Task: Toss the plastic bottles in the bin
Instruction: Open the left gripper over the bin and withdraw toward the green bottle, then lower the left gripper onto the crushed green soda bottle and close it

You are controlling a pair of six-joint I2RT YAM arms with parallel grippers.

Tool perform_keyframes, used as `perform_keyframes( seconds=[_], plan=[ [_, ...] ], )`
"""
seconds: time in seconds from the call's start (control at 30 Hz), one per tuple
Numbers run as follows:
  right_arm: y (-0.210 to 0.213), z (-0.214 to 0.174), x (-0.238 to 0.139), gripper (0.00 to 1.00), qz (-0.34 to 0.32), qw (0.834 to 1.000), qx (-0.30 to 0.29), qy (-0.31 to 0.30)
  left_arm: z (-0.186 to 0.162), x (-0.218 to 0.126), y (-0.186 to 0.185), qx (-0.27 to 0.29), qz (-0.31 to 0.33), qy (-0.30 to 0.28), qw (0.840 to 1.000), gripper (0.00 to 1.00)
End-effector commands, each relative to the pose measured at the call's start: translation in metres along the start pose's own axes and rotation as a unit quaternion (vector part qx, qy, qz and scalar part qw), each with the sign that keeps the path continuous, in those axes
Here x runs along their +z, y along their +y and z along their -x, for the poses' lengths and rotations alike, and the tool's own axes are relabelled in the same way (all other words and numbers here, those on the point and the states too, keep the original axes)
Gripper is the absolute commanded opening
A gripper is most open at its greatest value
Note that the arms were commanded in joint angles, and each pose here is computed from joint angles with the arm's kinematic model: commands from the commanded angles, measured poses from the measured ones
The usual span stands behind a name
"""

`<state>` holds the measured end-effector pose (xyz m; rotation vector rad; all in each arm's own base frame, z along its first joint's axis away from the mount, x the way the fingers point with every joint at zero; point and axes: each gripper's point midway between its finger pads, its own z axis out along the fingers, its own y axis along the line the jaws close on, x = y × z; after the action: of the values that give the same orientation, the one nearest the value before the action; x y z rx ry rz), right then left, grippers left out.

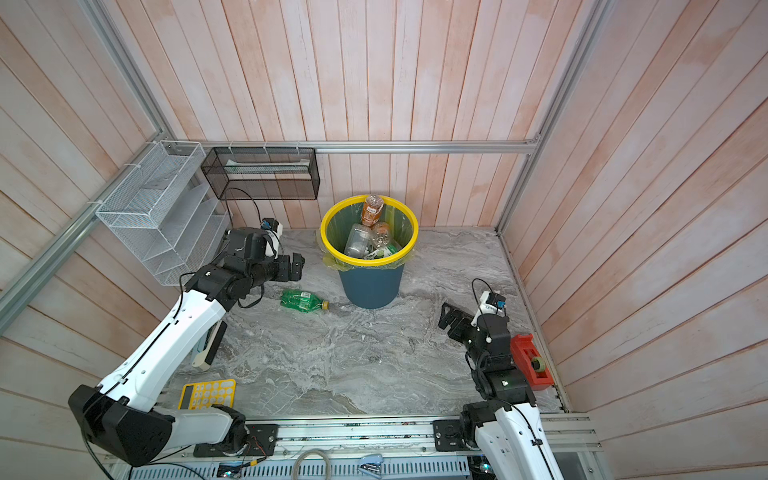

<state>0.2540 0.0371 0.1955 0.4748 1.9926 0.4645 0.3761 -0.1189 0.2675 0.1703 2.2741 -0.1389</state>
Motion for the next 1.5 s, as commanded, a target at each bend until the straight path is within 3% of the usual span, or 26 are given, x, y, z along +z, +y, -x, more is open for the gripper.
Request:
perform_keyframes(
  seconds=[0.0, 0.33, 0.57, 0.83, 1.23, 1.47],
  plan=[
    [-0.006, -0.004, 0.003, 0.99, -0.008, 1.000, 0.003, 0.002, -0.024, 0.028, 0.008, -0.003, 0.011, 0.040, 0.999, 1.00],
    [-0.012, -0.011, 0.006, 0.99, -0.017, 1.000, 0.000, 0.008, -0.090, 0.091, 0.021, -0.031, 0.029, 0.154, 0.987, 1.00],
    [-0.015, -0.014, 0.006, 0.99, -0.022, 1.000, -0.005, 0.010, -0.118, 0.123, 0.019, -0.052, 0.033, 0.203, 0.977, 1.00],
    [-0.021, -0.017, 0.006, 0.99, -0.033, 0.999, -0.013, 0.012, -0.130, 0.137, 0.023, -0.102, 0.034, 0.213, 0.971, 1.00],
    [-0.030, -0.021, 0.010, 0.99, -0.051, 0.998, -0.030, 0.013, -0.127, 0.131, 0.032, -0.201, 0.061, 0.151, 0.966, 1.00],
    [-0.027, -0.022, 0.019, 0.99, -0.043, 0.999, -0.026, 0.017, -0.125, 0.140, 0.036, -0.229, 0.080, 0.151, 0.958, 1.00]
  ],
)
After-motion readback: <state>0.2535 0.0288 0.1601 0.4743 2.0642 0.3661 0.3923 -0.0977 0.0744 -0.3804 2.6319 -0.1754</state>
